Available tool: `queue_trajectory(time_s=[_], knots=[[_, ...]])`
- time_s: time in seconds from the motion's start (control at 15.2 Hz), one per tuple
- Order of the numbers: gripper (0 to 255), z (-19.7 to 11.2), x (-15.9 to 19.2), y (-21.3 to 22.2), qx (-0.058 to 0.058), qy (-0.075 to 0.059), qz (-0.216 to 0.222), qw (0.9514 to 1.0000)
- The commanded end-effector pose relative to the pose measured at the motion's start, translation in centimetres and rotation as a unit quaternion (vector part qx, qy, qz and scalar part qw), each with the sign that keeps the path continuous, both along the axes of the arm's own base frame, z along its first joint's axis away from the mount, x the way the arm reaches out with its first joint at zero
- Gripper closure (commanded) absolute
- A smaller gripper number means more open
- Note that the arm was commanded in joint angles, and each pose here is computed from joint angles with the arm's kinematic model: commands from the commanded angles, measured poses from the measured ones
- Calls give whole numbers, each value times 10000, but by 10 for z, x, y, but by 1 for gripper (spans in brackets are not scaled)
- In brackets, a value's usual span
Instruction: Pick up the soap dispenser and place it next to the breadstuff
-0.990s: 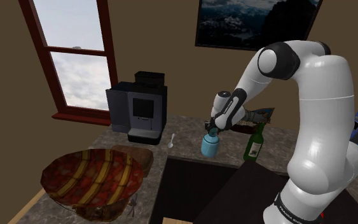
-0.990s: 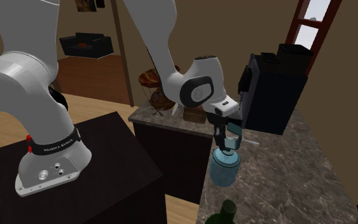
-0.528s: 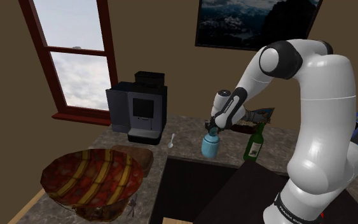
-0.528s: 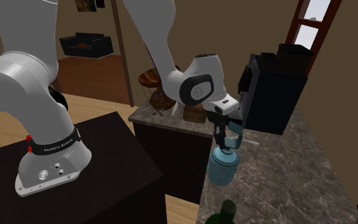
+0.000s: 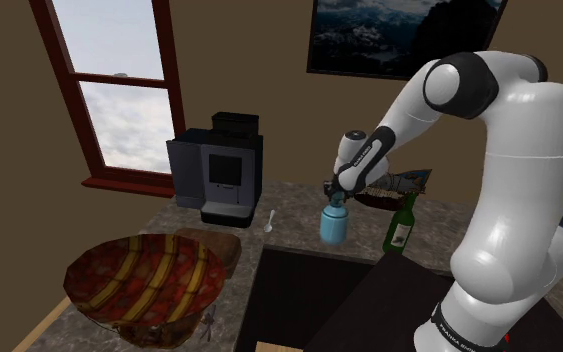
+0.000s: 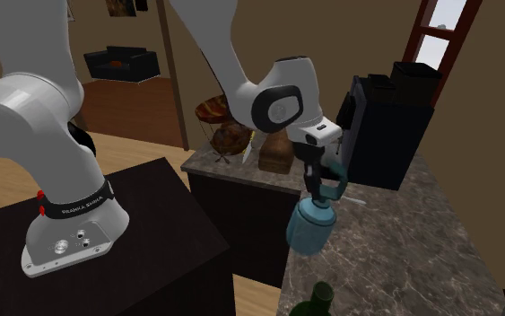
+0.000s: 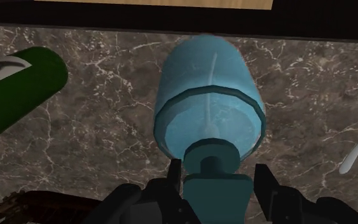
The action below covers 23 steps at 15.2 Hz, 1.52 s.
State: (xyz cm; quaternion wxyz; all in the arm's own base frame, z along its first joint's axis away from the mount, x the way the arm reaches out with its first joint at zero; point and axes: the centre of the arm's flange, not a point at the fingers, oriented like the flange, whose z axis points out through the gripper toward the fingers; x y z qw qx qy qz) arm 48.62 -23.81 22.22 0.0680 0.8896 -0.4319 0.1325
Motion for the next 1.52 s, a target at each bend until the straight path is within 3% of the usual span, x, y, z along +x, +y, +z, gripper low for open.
queue_trajectory(time_s=[0.0,1.45], knots=[[255,12,0,1,-2,-3,0,10000],[255,128,0,1,-2,-3,0,10000]])
